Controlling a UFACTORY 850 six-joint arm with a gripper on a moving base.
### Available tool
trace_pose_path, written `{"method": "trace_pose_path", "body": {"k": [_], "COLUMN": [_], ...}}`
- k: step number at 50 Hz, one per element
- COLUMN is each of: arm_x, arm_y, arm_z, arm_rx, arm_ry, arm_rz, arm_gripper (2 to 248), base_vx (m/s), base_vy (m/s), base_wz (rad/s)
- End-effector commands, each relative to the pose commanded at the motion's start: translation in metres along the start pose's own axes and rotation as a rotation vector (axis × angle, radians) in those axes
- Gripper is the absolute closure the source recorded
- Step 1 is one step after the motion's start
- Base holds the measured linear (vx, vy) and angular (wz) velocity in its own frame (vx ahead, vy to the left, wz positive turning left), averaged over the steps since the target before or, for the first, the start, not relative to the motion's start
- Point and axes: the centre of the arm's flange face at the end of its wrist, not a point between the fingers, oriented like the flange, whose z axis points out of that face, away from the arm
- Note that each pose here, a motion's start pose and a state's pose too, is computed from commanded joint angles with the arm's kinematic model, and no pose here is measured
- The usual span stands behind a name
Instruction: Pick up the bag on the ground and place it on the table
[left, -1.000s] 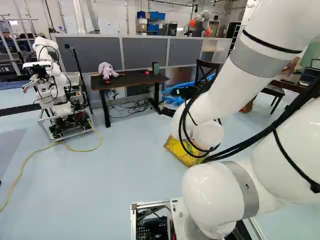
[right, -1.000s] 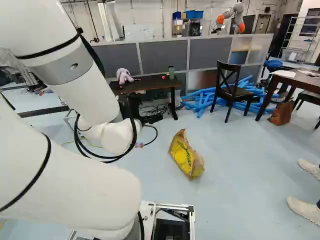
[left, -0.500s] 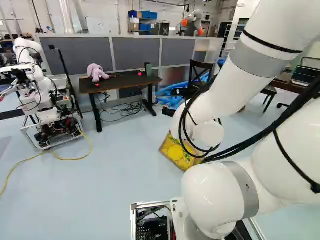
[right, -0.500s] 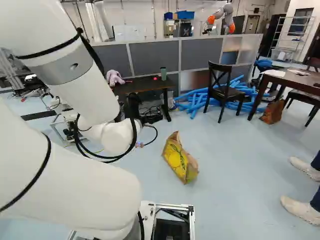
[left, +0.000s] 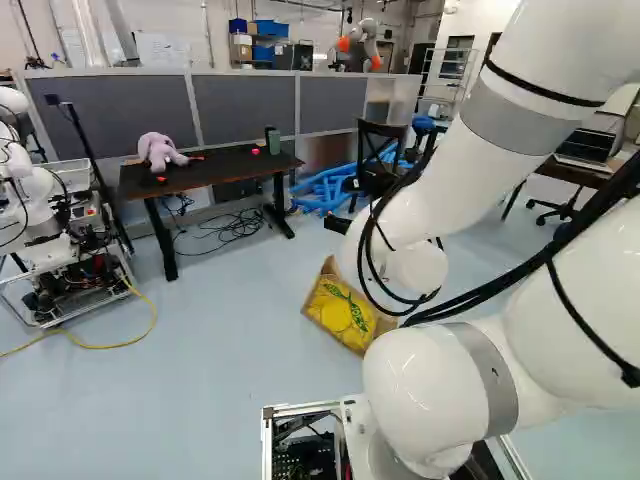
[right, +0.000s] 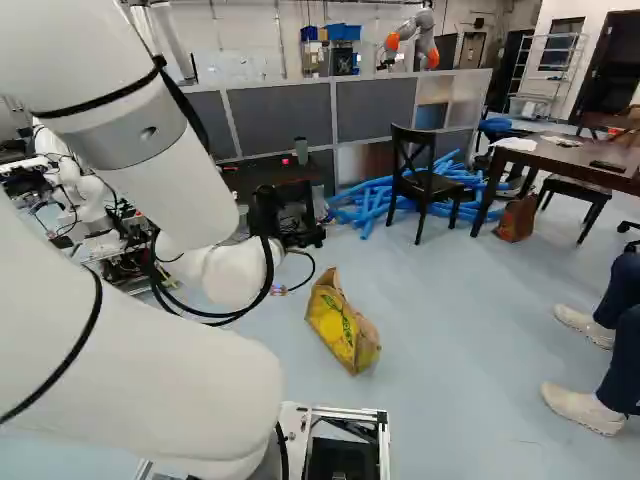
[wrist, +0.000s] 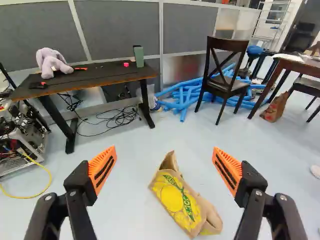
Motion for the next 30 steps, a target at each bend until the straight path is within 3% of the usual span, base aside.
{"method": "trace_pose_path", "body": {"k": [18, 30], "arm_x": [0.0000, 0.0000], "arm_y": [0.0000, 0.0000], "arm_z": [0.0000, 0.0000], "arm_rx": [0.000, 0.000], "arm_ry": [0.000, 0.000], "arm_rz": [0.000, 0.000], "arm_gripper": [3, 3], "base_vx": [0.114, 0.108], "base_vy": [-0.081, -0.051], "base_wz": [-0.162, -0.015]}}
